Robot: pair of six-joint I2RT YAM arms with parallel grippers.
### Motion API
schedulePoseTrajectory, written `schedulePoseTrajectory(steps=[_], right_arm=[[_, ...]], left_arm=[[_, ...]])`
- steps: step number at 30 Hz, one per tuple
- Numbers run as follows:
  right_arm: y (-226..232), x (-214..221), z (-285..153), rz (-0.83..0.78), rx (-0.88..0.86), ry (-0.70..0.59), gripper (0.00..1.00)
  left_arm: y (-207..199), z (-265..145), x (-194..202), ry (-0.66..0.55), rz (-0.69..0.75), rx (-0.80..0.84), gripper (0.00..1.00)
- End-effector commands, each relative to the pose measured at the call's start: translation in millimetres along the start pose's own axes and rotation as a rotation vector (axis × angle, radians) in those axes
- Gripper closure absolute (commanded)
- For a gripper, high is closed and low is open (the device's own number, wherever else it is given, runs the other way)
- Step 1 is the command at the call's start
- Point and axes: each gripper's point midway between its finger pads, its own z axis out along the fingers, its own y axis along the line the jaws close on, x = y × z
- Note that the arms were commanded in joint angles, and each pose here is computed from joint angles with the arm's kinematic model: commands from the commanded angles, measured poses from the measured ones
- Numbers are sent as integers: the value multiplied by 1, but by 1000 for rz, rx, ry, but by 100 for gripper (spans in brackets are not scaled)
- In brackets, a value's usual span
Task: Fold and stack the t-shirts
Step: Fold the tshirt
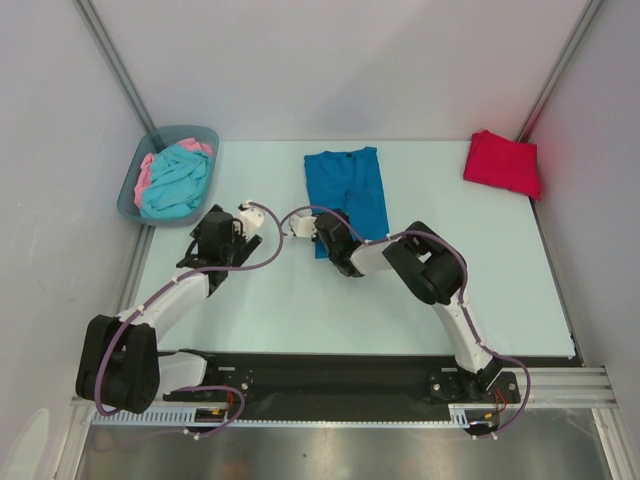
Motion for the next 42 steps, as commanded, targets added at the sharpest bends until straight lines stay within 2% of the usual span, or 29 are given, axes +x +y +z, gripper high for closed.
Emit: schedulePoseTrajectory(steps=[1,5,8,27,31,32,33,34,35,36,38,40,42], right_arm=[[-30,-10,9,54,87,-27,83],[-35,-12,9,45,113,-35,96],[-38,-16,9,47,122,-46,100],[-69,-53,22,42,210,-121,100],[-67,-50,26,34,196,-96,100],[-64,-48,28,29,172,-77,98],[-63,-45,28,31,161,-62,89],[-60,-43,28,35,138,-59,76],[-53,-39,26,71,75,-42,56],[-50,-38,26,99,29,-38,50],[-46,-32,25,215,-114,-27,40],[-46,-32,25,289,-204,-54,38],[-51,-19,26,347,-264,-24,37]], left_arm=[[3,-1,-4,-23,-5,-6,0],[2,0,-3,-19,-3,-4,0],[1,1,-3,-18,0,-1,0],[0,2,-1,-12,2,4,0],[1,2,-1,-11,3,0,0],[1,1,-2,-15,0,-2,0],[1,1,-2,-15,0,-2,0],[1,1,-2,-15,0,-2,0],[2,1,-2,-16,0,-3,0],[2,1,-2,-16,1,-3,0],[2,1,-3,-19,-2,-2,0],[1,1,-3,-21,-1,1,0],[0,1,-2,-17,-1,3,0]])
